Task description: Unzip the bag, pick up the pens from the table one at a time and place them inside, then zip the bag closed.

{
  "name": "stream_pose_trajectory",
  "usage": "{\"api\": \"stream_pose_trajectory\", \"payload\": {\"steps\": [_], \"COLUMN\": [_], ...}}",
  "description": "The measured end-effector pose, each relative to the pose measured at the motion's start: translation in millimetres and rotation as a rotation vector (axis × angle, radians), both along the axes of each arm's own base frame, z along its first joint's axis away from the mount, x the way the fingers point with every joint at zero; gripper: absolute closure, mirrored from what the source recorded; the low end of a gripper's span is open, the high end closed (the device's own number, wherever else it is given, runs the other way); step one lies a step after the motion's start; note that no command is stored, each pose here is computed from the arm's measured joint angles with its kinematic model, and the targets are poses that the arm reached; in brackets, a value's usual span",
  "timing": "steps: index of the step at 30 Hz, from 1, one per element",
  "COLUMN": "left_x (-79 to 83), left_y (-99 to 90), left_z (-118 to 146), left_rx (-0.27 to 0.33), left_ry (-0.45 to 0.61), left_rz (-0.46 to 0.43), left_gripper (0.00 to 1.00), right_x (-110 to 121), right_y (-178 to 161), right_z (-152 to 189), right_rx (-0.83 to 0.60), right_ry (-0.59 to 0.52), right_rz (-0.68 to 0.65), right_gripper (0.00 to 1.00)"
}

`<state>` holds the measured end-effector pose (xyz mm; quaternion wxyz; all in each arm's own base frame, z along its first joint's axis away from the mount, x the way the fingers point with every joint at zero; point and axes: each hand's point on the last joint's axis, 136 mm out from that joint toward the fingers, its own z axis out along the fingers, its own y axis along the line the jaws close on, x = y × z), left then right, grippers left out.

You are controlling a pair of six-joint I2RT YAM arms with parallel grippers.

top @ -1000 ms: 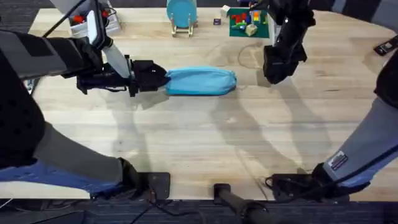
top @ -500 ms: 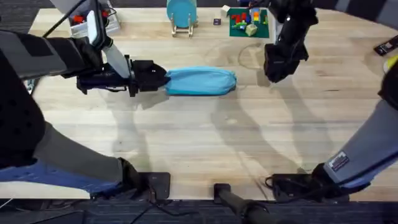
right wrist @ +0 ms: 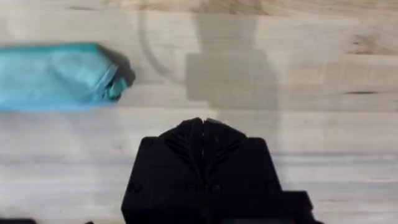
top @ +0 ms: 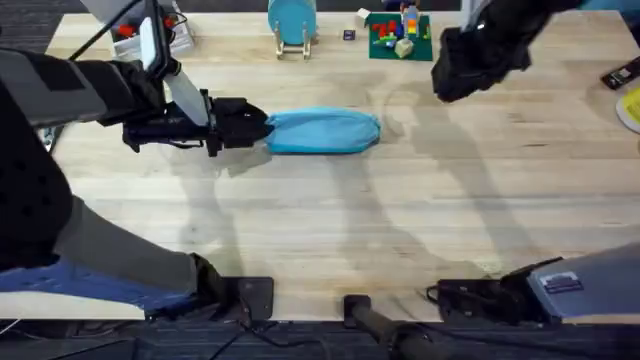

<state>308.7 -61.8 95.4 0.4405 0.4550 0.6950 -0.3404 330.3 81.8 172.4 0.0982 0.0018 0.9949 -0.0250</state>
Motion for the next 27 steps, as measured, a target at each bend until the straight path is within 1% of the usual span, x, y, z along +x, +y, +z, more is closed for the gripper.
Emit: {"api": "stream_pose_trajectory", "payload": {"steps": [4, 6, 7, 10, 14, 15, 18, 20, 27], "left_x": [0.0, 0.0, 0.0, 0.0, 0.0, 0.0, 0.0, 0.0, 0.0], "left_y": [0.0, 0.0, 0.0, 0.0, 0.0, 0.0, 0.0, 0.0, 0.0], "left_z": [0.0, -0.1, 0.0, 0.0, 0.0, 0.0, -0.1, 0.0, 0.0], "left_rx": [0.0, 0.0, 0.0, 0.0, 0.0, 0.0, 0.0, 0.0, 0.0], "left_ry": [0.0, 0.0, 0.0, 0.0, 0.0, 0.0, 0.0, 0.0, 0.0], "left_rz": [0.0, 0.0, 0.0, 0.0, 0.0, 0.0, 0.0, 0.0, 0.0], "left_gripper": [0.959, 0.959, 0.959, 0.959, 0.959, 0.959, 0.959, 0.959, 0.959], "right_x": [-23.4, -37.4, -43.5, -62.1, -86.7, -92.7, -109.7, -116.3, -120.6], "right_y": [-0.2, 0.4, 1.5, 5.1, 3.9, 1.8, -5.6, -8.4, -9.4], "right_z": [30.8, 45.8, 52.3, 71.9, 90.6, 93.2, 95.9, 95.9, 95.1], "right_rx": [0.012, 0.018, 0.023, 0.038, 0.053, 0.053, 0.044, 0.039, 0.039], "right_ry": [-0.046, -0.07, -0.083, -0.13, -0.17, -0.17, -0.147, -0.133, -0.118], "right_rz": [0.029, 0.052, 0.065, 0.109, 0.142, 0.148, 0.149, 0.149, 0.151], "right_gripper": [0.966, 0.933, 0.899, 0.645, 0.07, 0.024, 0.006, 0.006, 0.006]}}
